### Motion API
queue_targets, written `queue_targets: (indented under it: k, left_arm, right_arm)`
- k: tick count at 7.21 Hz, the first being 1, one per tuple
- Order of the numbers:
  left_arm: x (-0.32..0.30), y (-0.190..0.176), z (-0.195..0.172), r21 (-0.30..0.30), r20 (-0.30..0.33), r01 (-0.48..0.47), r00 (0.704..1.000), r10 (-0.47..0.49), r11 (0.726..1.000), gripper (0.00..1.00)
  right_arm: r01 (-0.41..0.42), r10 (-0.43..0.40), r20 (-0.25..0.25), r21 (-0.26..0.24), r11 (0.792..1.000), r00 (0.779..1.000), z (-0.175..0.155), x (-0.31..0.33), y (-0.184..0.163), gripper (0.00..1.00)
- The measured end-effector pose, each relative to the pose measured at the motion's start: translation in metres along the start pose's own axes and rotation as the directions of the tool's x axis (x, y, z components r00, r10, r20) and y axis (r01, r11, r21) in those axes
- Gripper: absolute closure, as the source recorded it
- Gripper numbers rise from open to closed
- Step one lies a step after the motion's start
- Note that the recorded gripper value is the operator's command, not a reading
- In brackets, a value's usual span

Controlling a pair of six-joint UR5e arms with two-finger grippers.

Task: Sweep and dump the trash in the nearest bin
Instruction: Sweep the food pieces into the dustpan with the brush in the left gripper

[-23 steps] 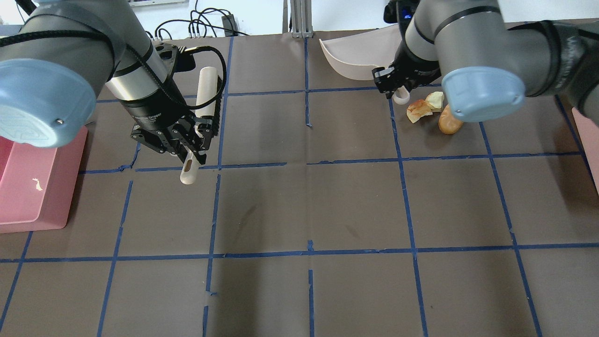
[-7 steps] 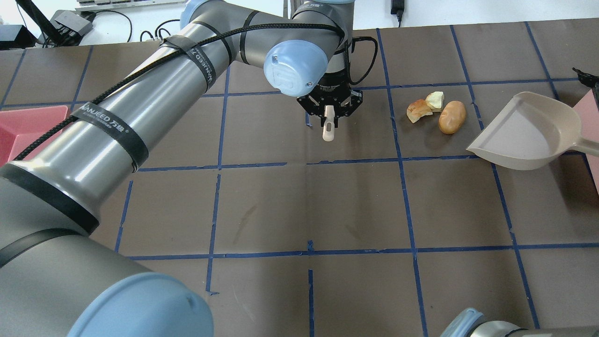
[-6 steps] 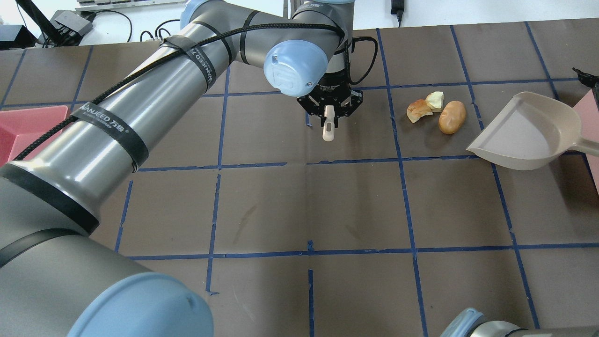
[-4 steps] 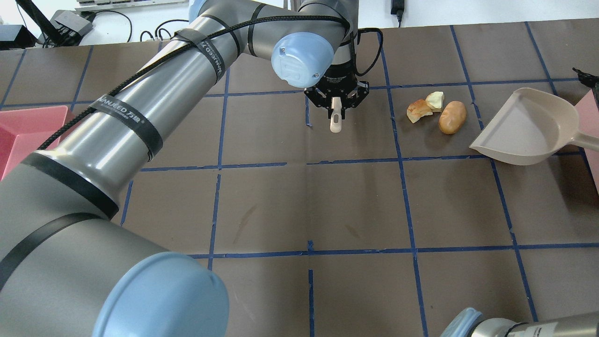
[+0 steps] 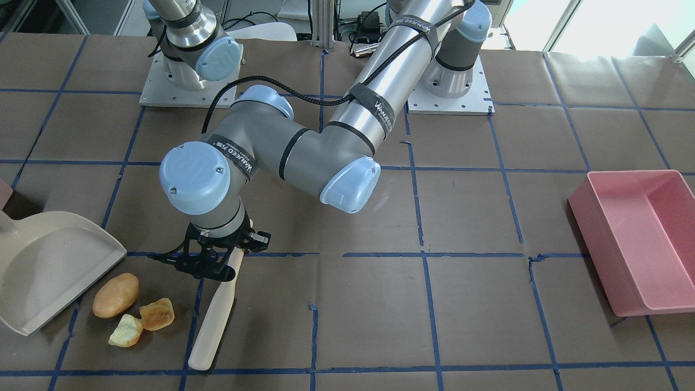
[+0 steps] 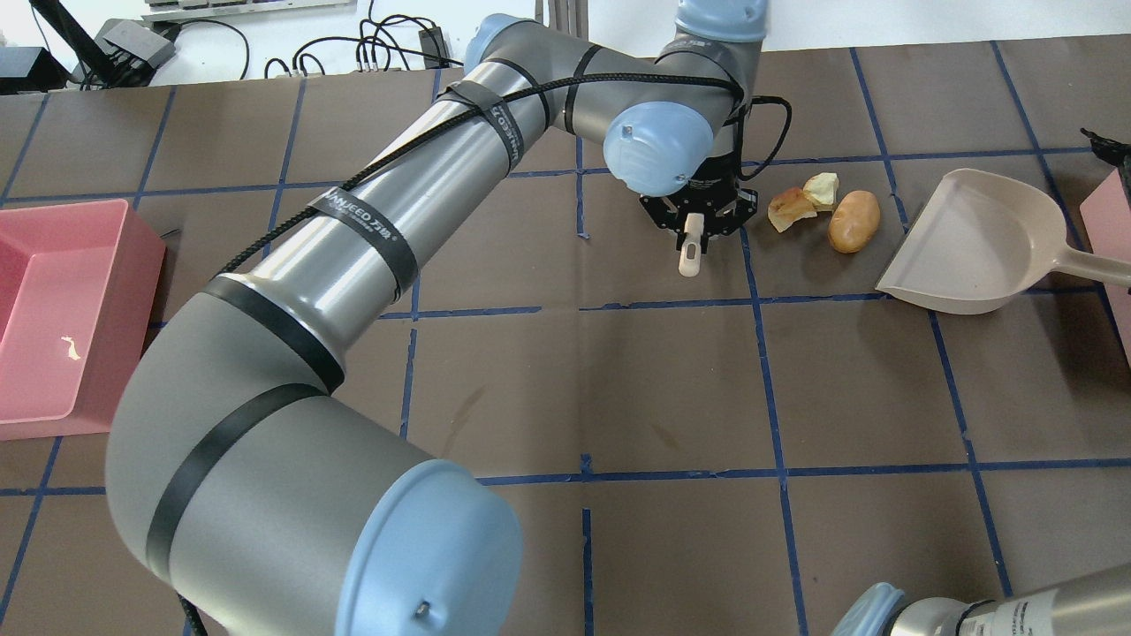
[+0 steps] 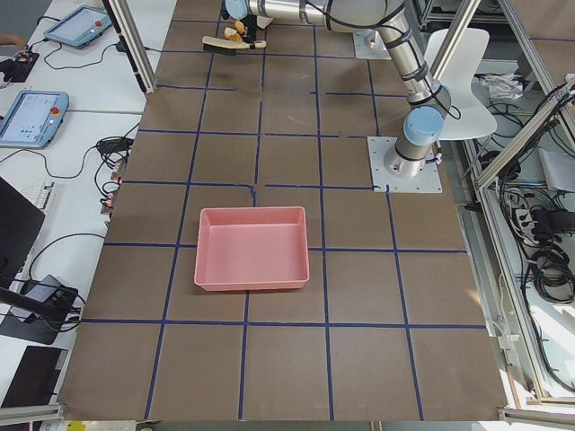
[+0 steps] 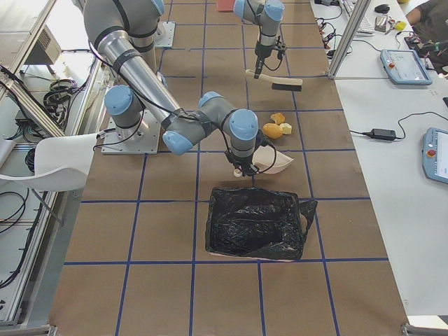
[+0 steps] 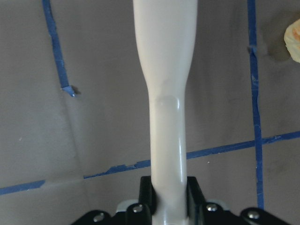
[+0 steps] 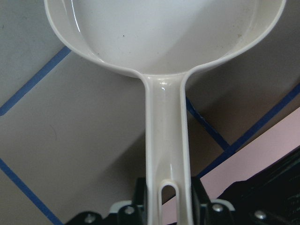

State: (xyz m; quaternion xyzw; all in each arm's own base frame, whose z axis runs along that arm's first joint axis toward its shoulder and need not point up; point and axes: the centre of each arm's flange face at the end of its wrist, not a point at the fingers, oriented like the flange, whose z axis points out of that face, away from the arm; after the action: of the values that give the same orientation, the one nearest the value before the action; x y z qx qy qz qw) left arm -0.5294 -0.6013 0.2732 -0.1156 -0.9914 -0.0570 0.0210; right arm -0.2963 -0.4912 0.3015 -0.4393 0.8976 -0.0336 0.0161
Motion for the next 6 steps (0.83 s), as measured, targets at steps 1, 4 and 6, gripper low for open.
queue_targets:
  k: [1, 4, 6]
  left_arm:
    - [0.019, -0.006, 0.007, 0.006, -0.002, -0.014, 1.000, 0.014, 1.000, 1.00]
    - [0.066, -0.008, 0.044, -0.022, 0.005, -0.023, 1.000, 0.023, 1.000, 1.00]
    - [0.105, 0.006, 0.061, -0.023, 0.009, -0.087, 0.996, 0.087, 0.996, 0.99]
  right_arm:
    - [0.026, -0.026, 0.003, 0.000, 1.000, 1.000, 0.003, 0.000, -0.004, 0.68]
    - [0.063, -0.063, 0.025, 0.003, 0.998, 0.998, 0.016, 0.004, -0.007, 0.68]
    - [0.091, -0.091, 0.028, 0.004, 0.996, 0.995, 0.018, 0.003, -0.013, 0.68]
